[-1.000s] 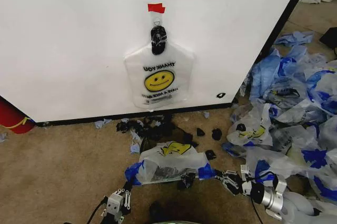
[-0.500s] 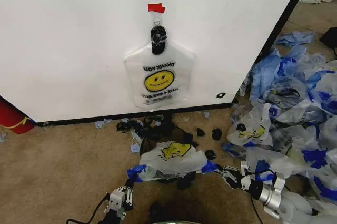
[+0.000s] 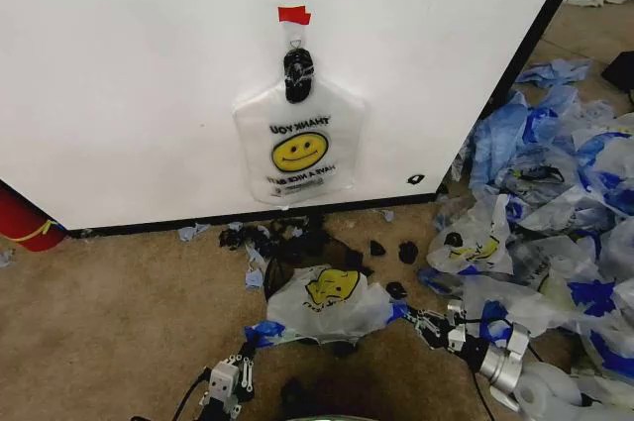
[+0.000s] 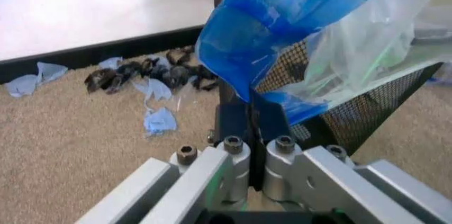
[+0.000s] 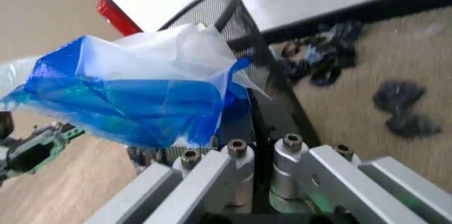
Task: Pick up the garbage bag from the wall and place it over the trash bin.
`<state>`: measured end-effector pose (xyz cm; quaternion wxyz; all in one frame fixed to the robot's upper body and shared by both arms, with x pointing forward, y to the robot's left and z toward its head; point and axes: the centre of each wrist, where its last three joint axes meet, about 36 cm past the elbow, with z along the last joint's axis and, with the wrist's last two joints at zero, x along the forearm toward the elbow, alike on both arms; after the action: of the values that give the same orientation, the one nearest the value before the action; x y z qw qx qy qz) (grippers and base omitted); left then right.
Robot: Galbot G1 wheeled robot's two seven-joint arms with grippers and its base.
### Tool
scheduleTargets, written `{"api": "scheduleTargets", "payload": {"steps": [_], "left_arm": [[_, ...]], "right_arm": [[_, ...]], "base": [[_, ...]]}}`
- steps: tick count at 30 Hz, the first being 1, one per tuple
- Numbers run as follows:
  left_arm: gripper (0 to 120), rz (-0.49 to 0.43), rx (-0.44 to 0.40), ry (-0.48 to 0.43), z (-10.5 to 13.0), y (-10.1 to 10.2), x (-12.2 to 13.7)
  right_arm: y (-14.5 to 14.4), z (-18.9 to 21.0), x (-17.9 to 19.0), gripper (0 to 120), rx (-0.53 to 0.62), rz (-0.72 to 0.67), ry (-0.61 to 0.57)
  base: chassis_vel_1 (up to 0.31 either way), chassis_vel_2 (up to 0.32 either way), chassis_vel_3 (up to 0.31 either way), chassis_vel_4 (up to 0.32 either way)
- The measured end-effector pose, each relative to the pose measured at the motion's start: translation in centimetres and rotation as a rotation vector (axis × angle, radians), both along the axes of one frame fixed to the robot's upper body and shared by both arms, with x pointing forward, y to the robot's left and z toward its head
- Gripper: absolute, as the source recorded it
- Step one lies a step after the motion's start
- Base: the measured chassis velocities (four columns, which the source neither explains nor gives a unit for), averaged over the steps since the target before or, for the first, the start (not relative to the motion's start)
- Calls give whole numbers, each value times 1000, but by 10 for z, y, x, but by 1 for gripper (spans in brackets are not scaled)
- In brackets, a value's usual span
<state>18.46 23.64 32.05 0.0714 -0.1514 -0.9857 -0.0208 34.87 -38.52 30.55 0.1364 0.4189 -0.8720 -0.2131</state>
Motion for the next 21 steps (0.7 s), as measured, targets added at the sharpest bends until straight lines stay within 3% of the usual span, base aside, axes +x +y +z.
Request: {"api": "scheduleTargets", "payload": {"steps": [8, 21], "left_arm": [[0, -2, -21, -10, 10, -1, 4], [0, 18, -27, -5, 4, -1, 11]], "right_arm": [[-3, 17, 8, 0, -37, -5, -5], [15, 12, 9, 0, -40, -2, 10]], "base": [[0, 0, 0, 0], [0, 0, 0, 0]]}}
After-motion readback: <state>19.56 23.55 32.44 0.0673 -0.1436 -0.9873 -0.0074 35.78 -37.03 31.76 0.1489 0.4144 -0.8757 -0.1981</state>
